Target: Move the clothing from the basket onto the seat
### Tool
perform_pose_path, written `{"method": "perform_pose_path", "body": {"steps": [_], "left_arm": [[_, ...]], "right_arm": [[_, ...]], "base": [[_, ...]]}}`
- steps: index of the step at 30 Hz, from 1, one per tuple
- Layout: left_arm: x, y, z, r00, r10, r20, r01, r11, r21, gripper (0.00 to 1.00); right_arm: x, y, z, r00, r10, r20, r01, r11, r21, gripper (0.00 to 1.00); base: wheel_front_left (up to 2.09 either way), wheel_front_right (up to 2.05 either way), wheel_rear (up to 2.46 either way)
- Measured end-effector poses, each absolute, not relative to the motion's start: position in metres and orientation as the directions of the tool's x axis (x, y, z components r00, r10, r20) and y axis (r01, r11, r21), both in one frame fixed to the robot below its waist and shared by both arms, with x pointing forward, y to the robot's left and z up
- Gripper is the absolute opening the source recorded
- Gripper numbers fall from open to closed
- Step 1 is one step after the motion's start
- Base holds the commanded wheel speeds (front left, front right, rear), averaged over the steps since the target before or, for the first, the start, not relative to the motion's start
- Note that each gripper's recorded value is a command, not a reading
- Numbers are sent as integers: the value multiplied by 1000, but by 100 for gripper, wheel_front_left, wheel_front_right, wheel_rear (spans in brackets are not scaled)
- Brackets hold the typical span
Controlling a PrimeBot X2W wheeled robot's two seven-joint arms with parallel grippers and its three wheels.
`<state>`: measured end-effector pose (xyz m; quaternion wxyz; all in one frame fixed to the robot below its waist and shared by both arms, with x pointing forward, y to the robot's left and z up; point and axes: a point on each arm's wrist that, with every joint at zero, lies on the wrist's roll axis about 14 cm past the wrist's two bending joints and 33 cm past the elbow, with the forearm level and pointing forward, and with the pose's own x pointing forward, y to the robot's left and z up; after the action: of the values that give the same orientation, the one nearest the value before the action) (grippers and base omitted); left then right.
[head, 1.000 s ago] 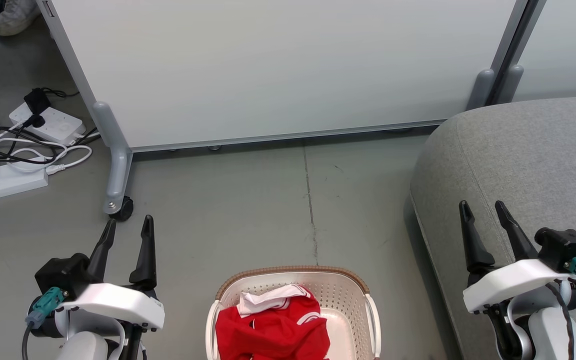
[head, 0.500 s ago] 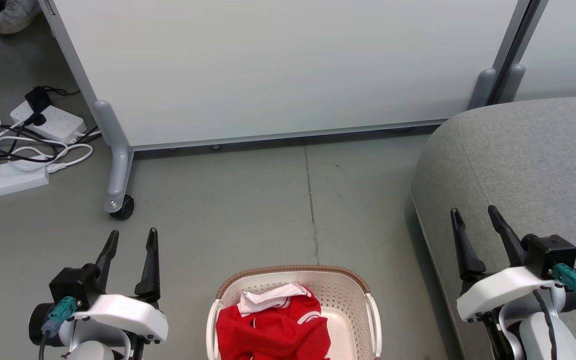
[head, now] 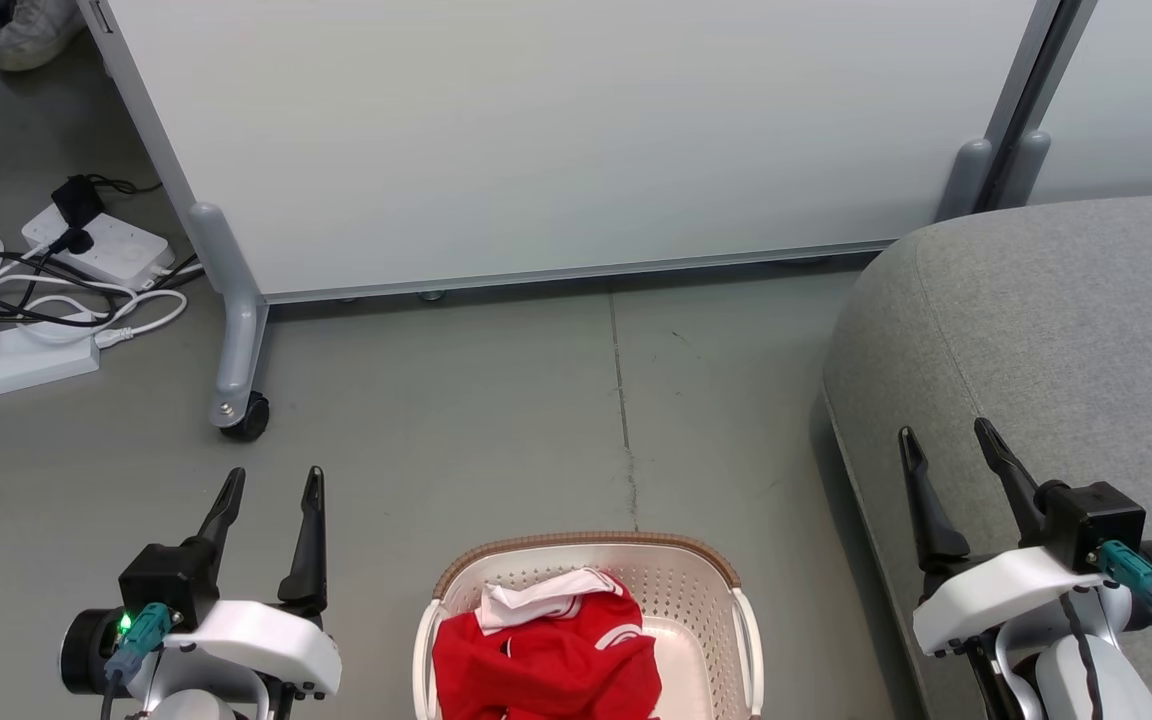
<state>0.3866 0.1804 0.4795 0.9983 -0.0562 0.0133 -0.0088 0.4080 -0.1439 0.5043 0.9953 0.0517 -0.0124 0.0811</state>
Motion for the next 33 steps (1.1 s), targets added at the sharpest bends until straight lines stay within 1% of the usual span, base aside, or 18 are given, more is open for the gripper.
{"method": "perform_pose_path", "body": {"steps": [6,24,33], "left_arm": [[386,180,478,999,-25,-26,22,996,-83,100],[385,181,474,999,-19,-40,16,996,-83,100],[400,165,475,997,-73,-35,70,995,-64,100]], "right_arm": [[408,-142,505,985,167,41,-170,982,86,100],[408,-143,501,987,160,27,-162,980,114,100],[414,-145,495,988,155,9,-155,981,115,100]], "base": [[0,0,0],[0,0,0],[0,0,0]]}}
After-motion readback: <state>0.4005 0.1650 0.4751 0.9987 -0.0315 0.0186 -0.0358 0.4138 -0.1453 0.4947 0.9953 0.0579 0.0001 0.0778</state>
